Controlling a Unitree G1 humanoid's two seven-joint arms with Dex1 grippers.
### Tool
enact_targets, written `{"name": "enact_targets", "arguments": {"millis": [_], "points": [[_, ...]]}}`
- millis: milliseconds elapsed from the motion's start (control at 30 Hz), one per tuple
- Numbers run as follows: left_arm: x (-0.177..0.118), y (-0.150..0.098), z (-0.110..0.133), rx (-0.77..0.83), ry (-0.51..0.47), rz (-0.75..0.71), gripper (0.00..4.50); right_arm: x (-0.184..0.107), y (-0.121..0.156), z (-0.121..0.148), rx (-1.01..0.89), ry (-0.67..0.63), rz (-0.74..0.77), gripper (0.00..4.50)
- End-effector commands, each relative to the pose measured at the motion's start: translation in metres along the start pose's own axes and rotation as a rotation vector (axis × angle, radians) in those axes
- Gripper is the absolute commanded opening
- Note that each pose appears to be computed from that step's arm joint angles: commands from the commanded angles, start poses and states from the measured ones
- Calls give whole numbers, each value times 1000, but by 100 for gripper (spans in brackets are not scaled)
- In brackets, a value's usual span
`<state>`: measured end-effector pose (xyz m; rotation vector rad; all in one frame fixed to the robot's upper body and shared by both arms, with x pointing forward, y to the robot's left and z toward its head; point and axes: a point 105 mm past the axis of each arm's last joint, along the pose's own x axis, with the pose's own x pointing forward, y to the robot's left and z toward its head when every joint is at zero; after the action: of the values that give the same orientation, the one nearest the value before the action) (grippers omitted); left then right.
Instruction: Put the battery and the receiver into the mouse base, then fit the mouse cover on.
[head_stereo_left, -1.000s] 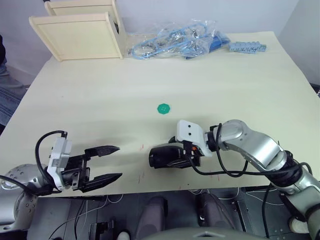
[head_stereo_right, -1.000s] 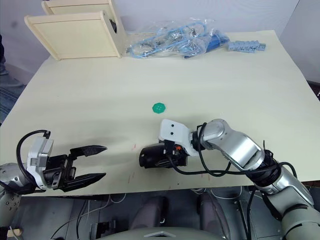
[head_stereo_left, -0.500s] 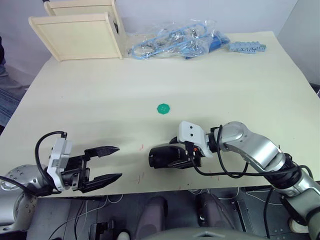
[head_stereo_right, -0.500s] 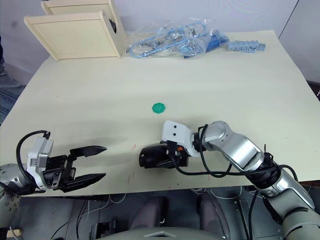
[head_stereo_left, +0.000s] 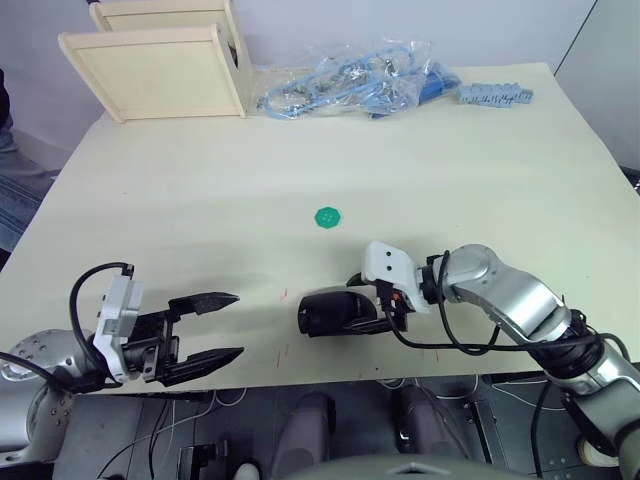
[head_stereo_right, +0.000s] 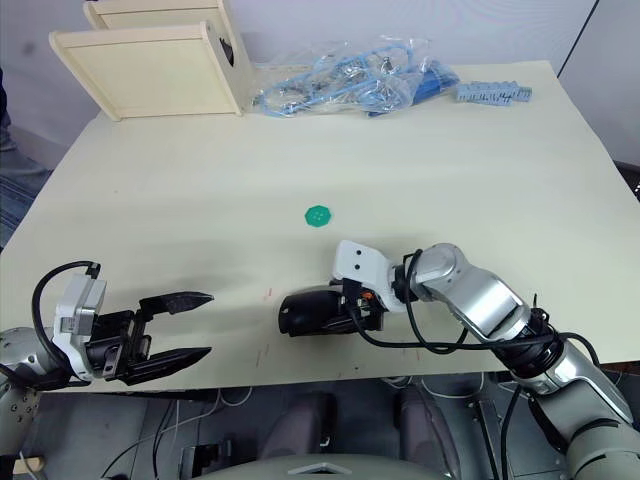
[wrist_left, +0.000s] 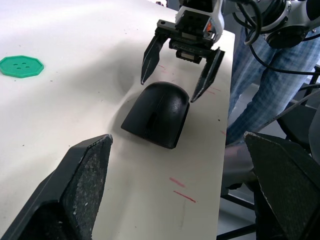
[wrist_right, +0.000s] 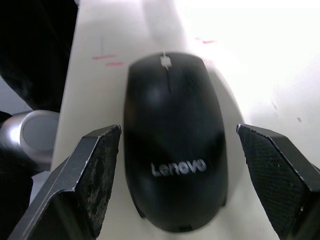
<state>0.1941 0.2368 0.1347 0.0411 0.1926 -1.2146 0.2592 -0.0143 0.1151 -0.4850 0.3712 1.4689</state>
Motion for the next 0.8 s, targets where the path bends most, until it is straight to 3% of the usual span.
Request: {"name": "enact_targets", "arguments": {"millis": [33, 800], "points": [[-5, -1, 8, 31, -5, 8, 450, -5, 0, 7, -27, -33, -6, 389], [-5, -3, 7, 31, -2, 13, 450, -2, 3, 2, 3, -30, 14, 389]]}}
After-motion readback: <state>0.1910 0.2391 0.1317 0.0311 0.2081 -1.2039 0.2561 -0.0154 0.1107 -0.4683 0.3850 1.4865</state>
